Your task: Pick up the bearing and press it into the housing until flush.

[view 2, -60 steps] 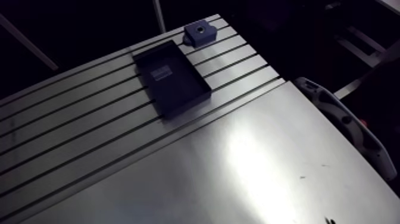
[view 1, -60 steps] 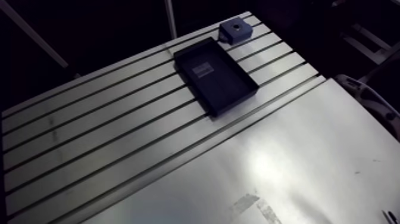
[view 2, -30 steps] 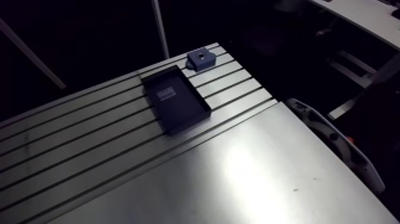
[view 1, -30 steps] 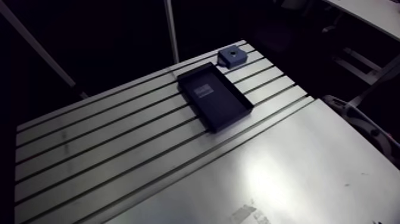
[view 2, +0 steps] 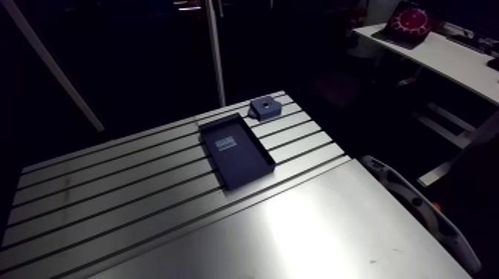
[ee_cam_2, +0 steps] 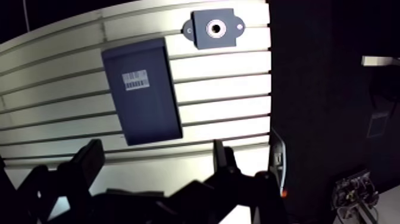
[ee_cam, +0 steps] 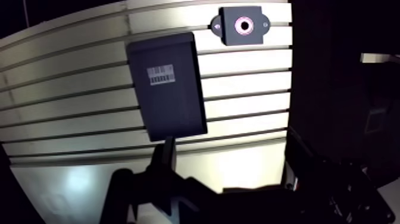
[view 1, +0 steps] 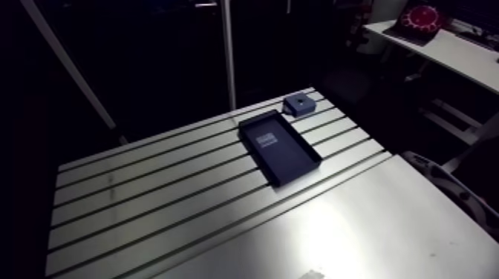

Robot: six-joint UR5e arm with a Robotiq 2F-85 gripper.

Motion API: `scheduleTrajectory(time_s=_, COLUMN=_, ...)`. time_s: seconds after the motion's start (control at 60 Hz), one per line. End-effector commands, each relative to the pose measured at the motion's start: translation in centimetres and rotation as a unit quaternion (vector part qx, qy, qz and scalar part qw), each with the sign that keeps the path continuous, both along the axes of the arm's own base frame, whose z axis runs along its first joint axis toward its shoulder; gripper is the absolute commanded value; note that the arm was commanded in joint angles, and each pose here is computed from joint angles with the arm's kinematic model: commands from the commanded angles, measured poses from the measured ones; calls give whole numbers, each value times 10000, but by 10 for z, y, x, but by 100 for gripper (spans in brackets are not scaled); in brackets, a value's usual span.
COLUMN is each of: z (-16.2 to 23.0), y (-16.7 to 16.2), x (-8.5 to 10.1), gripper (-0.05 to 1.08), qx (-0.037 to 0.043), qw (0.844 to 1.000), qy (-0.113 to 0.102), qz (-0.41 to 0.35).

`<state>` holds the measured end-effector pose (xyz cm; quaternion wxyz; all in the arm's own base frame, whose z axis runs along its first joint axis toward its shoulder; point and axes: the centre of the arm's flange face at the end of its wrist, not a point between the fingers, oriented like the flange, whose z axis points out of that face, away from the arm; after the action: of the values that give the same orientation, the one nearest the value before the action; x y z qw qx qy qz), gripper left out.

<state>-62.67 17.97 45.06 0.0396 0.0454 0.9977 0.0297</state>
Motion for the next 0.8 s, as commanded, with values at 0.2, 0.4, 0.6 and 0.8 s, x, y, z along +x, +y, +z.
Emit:
scheduleTrajectory(time_s=0.2, z=9, y=-148, x=41, gripper=1, qx=-154, qw=9998, qy=33, qz=77)
scheduleTrajectory(time_s=0.4, z=6, y=-212, x=41, gripper=1, qx=-255, qw=9990, qy=122, qz=355)
scheduleTrajectory(time_s=0.6, z=5, y=-232, x=43, gripper=1, qx=-282, qw=9983, qy=131, qz=495)
scheduleTrajectory(time_s=0.8, z=4, y=-254, x=47, gripper=1, qx=-273, qw=9980, qy=114, qz=552)
